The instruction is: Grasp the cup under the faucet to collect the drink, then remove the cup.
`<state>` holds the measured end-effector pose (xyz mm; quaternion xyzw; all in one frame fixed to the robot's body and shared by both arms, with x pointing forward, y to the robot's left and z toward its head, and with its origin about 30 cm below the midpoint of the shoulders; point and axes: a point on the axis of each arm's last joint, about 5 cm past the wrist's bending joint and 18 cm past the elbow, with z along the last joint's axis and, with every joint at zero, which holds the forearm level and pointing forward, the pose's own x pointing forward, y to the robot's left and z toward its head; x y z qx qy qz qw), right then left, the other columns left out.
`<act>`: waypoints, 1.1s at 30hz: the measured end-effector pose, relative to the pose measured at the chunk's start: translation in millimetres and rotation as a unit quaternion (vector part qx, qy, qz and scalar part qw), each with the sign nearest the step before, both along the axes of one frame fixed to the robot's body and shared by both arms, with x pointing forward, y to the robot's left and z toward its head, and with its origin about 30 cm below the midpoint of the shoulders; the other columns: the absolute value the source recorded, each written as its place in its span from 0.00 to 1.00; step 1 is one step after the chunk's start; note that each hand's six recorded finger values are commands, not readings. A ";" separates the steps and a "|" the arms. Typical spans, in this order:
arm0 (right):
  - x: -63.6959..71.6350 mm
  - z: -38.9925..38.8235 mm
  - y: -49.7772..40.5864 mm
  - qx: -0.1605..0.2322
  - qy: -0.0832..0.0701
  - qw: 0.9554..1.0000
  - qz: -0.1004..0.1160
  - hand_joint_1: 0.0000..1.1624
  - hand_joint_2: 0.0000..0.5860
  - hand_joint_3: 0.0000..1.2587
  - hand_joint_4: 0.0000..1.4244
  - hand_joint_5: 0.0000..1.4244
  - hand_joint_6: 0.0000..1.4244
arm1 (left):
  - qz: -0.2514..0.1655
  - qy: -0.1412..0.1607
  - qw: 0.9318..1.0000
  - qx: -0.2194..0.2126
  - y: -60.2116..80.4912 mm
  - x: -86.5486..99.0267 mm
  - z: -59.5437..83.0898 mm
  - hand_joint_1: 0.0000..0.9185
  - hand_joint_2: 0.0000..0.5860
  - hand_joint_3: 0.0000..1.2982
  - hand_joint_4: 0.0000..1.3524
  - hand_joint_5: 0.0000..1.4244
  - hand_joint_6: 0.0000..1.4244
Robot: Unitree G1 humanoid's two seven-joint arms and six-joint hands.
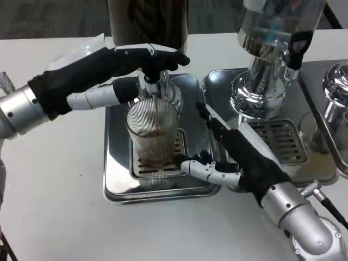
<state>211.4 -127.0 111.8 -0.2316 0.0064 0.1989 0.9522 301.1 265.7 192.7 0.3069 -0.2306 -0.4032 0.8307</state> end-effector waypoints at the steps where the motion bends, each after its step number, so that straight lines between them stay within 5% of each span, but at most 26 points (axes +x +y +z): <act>1: 1.4 -0.1 0.2 0.000 0.001 1.000 0.000 0.59 0.36 0.00 0.00 0.00 0.01 | 0.000 0.000 1.000 0.000 0.0 0.0 0.0 0.00 0.09 0.21 0.12 0.13 0.13; 33: 33.5 -1.2 12.5 0.005 0.000 1.000 0.016 0.57 0.39 0.00 0.00 0.00 0.03 | 0.007 -0.004 1.000 0.002 2.8 -1.7 0.9 0.00 0.09 0.21 0.12 0.13 0.13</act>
